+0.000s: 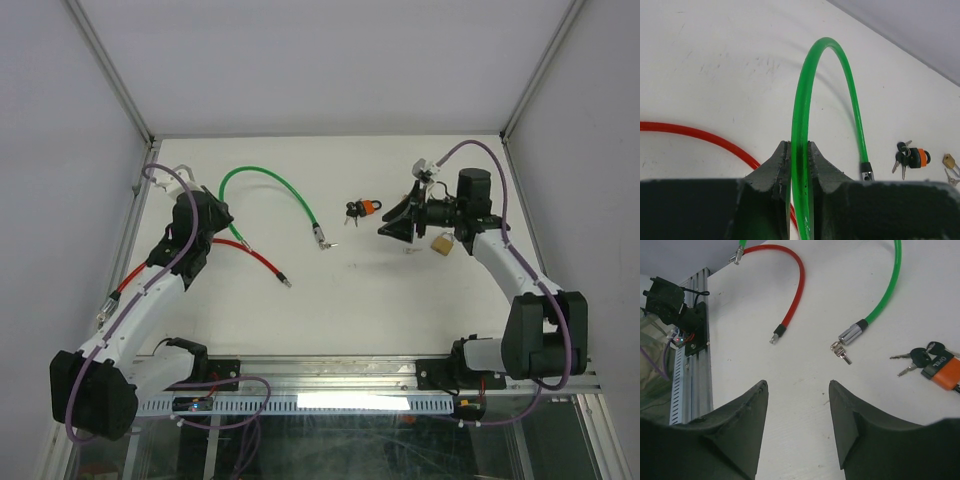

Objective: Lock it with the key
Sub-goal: Pick up the lock from the center of the board.

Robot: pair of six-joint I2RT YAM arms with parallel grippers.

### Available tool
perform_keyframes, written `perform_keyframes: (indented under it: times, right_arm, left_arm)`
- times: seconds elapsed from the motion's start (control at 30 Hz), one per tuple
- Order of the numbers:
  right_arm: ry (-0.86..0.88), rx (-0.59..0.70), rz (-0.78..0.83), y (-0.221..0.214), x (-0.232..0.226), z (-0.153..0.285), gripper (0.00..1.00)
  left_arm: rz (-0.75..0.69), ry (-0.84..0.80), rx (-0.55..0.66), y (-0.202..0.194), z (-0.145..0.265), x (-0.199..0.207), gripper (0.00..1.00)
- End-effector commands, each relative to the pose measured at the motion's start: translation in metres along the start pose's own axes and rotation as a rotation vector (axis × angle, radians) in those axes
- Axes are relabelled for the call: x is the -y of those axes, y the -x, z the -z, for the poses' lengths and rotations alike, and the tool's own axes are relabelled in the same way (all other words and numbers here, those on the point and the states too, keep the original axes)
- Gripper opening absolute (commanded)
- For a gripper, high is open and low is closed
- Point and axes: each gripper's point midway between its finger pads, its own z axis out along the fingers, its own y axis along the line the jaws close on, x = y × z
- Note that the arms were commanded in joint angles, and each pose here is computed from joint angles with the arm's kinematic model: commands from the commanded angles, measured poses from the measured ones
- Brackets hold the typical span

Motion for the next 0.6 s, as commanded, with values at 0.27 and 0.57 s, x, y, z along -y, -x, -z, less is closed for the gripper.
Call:
perform_keyframes:
  times: [0.27, 0.57]
  right_arm:
    - [-0.054, -0.122, -0.002, 0.005, 0.057, -0.087, 0.66]
    - [-0.14, -0.056, -0.065, -0.001, 0.087, -0.11, 0.71]
  left_arm:
    - [-0.083, -0.462, 0.091, 0.032, 0.051, 0.077, 0.0]
    - [-0.122, -0.743, 0.076, 0.026, 0.092, 0.111, 0.0]
